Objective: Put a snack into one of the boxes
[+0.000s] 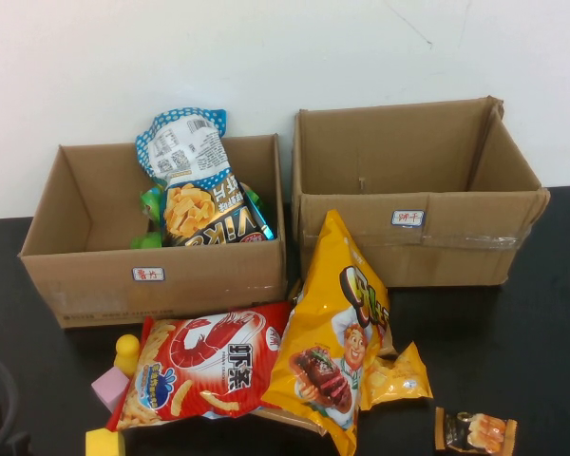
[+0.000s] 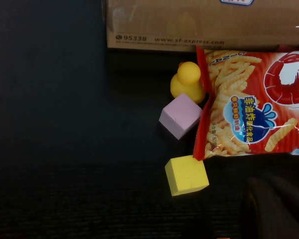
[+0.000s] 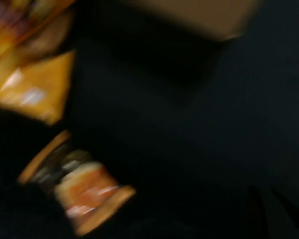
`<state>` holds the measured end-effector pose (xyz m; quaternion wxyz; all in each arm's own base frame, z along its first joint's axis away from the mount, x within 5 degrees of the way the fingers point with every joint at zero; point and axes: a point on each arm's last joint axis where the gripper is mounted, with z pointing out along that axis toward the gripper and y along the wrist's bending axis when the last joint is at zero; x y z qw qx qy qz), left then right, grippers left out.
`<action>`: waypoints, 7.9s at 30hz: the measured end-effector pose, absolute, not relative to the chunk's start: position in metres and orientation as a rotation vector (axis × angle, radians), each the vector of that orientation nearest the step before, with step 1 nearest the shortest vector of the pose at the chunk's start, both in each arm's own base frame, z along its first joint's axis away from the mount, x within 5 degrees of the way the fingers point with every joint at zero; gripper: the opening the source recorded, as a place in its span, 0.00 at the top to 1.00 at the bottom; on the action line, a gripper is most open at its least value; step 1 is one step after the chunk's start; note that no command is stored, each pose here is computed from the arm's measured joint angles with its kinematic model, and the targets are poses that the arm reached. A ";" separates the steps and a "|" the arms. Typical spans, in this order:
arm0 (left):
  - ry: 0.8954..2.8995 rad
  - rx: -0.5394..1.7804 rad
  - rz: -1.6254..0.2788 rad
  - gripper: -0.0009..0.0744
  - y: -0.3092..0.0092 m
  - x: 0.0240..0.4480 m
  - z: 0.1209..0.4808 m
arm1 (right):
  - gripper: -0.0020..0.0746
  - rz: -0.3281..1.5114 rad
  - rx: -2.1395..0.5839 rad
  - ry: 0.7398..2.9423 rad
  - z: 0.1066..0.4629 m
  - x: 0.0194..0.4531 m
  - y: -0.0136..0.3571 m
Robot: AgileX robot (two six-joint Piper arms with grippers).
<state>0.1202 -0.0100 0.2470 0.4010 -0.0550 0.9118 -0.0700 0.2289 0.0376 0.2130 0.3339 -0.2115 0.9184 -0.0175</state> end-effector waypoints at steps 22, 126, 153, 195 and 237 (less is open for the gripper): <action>2.309 -0.127 -0.198 0.99 -0.012 0.120 0.247 | 0.22 0.066 -1.262 2.675 0.094 0.259 0.150; 1.552 0.135 -0.044 0.99 -0.008 0.039 0.268 | 0.97 -0.014 -0.438 1.907 0.404 0.177 0.070; 1.550 0.131 -0.039 0.99 -0.008 0.041 0.263 | 0.98 0.072 -0.438 2.073 0.268 0.111 0.040; 1.554 0.130 -0.045 0.99 -0.008 0.041 0.262 | 0.98 -0.111 -0.004 1.874 0.173 0.052 -0.005; 1.613 0.158 0.003 0.99 -0.007 0.046 0.243 | 0.98 -0.057 0.035 1.909 0.168 0.052 -0.004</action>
